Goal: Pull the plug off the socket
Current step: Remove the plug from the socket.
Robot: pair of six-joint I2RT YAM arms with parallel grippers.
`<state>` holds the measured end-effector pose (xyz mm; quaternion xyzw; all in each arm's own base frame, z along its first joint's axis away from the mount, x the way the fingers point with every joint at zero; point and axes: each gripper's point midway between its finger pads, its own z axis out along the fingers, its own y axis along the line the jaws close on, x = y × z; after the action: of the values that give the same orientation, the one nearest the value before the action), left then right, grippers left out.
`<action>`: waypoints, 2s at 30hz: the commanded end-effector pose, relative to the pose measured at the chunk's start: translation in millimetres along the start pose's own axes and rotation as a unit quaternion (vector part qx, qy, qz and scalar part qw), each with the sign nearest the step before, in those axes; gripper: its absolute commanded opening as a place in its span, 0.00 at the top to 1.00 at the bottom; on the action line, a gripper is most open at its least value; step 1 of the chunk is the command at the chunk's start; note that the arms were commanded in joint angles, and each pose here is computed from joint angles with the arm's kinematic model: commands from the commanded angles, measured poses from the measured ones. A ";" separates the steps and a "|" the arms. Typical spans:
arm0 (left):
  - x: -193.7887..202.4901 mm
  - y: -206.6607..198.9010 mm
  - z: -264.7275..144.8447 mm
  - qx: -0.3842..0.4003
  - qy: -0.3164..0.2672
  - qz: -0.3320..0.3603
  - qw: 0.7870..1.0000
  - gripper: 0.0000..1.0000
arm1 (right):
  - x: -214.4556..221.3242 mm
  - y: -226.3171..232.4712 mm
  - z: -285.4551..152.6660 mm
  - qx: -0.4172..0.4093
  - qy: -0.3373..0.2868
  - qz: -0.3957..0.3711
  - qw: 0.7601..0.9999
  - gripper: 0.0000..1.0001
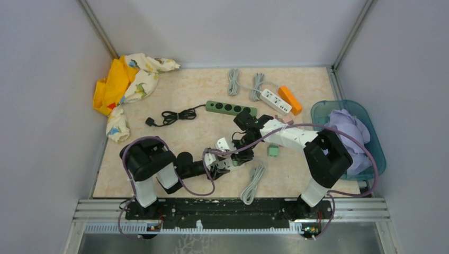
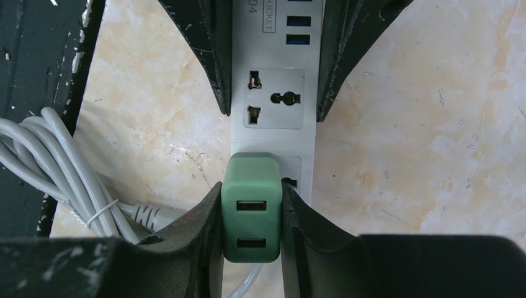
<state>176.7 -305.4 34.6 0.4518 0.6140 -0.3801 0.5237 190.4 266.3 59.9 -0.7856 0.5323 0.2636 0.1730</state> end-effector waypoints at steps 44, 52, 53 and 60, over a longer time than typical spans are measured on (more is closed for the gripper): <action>-4.2 -3.0 -1.7 0.003 -0.025 0.007 1.000 1.00 | -22.6 -25.5 -30.3 0.067 -0.126 -0.006 0.990 1.00; -5.2 -2.3 -1.3 0.002 -0.027 0.006 1.000 1.00 | -45.9 -0.6 -14.0 0.003 -0.167 -0.022 0.986 1.00; -4.7 -2.9 -1.6 0.002 -0.026 0.006 1.000 1.00 | -50.5 -1.0 -11.6 0.003 -0.168 -0.021 0.986 1.00; -4.7 -2.5 -2.0 0.001 -0.026 0.005 1.000 1.00 | -56.4 -18.8 -16.5 0.043 -0.165 0.005 0.985 1.00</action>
<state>178.8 -307.0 32.8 0.4552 0.6117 -0.3768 0.5259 181.1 289.8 78.5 -0.7314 0.5231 0.3662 0.2394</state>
